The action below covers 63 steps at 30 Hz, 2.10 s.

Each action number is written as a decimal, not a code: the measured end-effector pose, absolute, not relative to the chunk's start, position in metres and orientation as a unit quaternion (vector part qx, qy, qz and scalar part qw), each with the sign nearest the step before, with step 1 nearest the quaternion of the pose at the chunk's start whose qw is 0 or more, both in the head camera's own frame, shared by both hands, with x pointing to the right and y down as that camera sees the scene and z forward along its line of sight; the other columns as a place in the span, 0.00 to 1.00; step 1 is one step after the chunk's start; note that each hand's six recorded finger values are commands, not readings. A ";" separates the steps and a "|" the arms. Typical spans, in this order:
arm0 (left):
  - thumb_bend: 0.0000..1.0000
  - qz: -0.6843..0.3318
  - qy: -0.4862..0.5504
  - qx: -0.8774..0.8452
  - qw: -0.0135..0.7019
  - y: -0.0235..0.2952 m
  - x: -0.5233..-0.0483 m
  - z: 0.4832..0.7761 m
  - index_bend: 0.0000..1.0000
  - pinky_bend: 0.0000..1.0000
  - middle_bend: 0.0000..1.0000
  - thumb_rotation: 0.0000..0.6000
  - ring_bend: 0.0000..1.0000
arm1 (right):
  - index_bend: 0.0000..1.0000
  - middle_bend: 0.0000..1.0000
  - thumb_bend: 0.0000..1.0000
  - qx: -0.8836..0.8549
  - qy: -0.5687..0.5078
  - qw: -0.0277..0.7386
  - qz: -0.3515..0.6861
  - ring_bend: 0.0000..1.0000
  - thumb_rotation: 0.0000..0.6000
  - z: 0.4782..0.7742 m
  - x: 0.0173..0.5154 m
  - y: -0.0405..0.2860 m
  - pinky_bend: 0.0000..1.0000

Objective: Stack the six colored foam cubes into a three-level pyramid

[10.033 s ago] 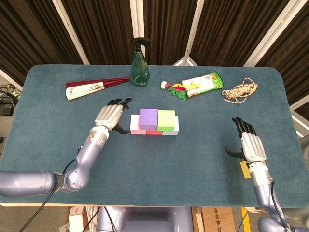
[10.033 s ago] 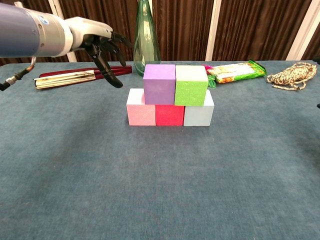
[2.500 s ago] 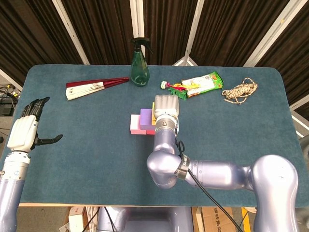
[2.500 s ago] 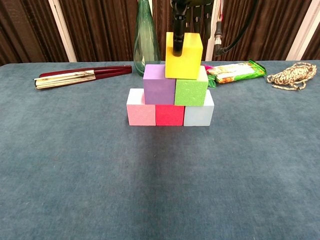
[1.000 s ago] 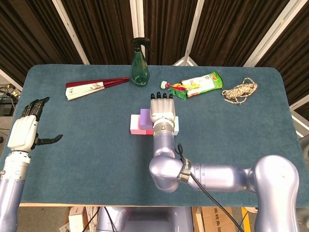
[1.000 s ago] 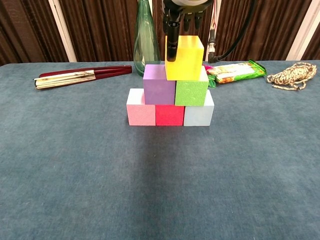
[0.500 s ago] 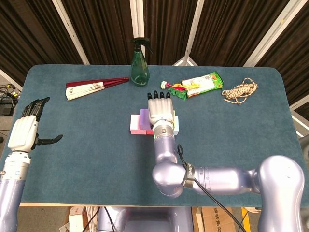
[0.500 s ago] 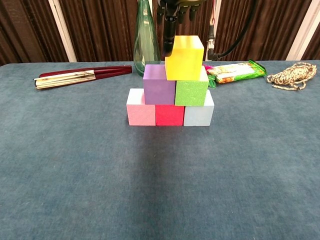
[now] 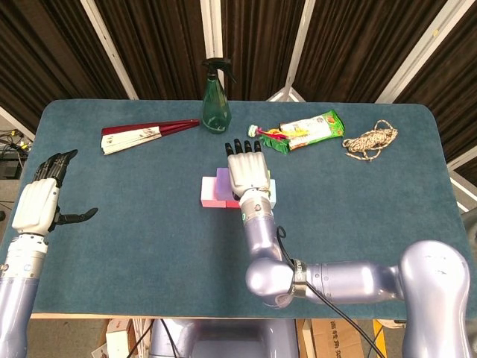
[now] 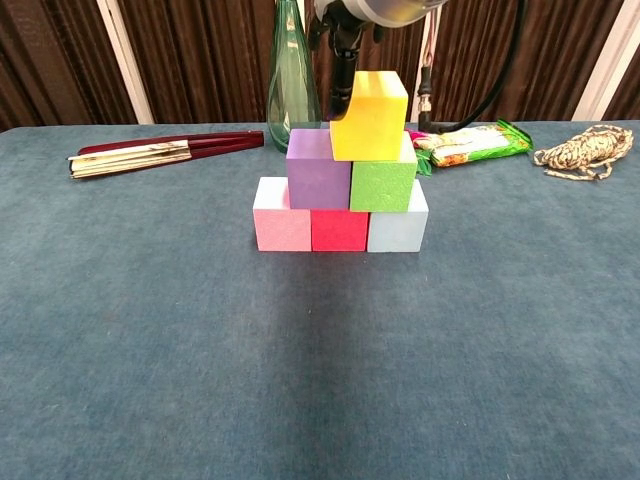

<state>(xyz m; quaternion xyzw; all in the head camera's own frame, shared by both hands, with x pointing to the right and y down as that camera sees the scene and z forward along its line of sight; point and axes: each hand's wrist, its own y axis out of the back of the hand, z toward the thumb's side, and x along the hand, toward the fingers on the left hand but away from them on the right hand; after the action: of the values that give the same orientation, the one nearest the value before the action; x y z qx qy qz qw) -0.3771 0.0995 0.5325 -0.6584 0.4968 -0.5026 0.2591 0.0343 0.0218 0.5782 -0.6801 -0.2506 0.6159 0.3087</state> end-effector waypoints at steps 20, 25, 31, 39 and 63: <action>0.10 -0.505 0.496 -0.658 0.259 0.100 -0.378 0.534 0.00 0.02 0.06 1.00 0.00 | 0.00 0.00 0.29 -0.679 -0.263 0.315 0.610 0.00 1.00 0.587 0.035 0.021 0.00; 0.10 -0.506 0.495 -0.658 0.258 0.100 -0.378 0.535 0.00 0.02 0.06 1.00 0.00 | 0.00 0.00 0.29 -0.679 -0.263 0.315 0.609 0.00 1.00 0.587 0.033 0.020 0.00; 0.10 -0.506 0.495 -0.658 0.258 0.100 -0.377 0.535 0.00 0.02 0.06 1.00 0.00 | 0.00 0.00 0.29 -0.680 -0.262 0.312 0.610 0.00 1.00 0.589 0.032 0.022 0.00; 0.10 -0.506 0.493 -0.659 0.257 0.100 -0.377 0.536 0.00 0.02 0.06 1.00 0.00 | 0.00 0.00 0.29 -0.682 -0.262 0.308 0.609 0.00 1.00 0.590 0.032 0.024 0.00; 0.10 -0.508 0.488 -0.657 0.269 0.102 -0.376 0.535 0.00 0.02 0.06 1.00 0.00 | 0.00 0.00 0.29 -0.672 -0.277 0.316 0.610 0.00 1.00 0.531 0.127 0.042 0.00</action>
<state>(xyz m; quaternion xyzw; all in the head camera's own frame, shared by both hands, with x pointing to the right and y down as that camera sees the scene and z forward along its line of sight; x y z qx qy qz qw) -0.3762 0.1025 0.5351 -0.6570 0.4879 -0.5079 0.2688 0.1267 0.0423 0.5312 -0.6721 -0.2770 0.6097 0.3159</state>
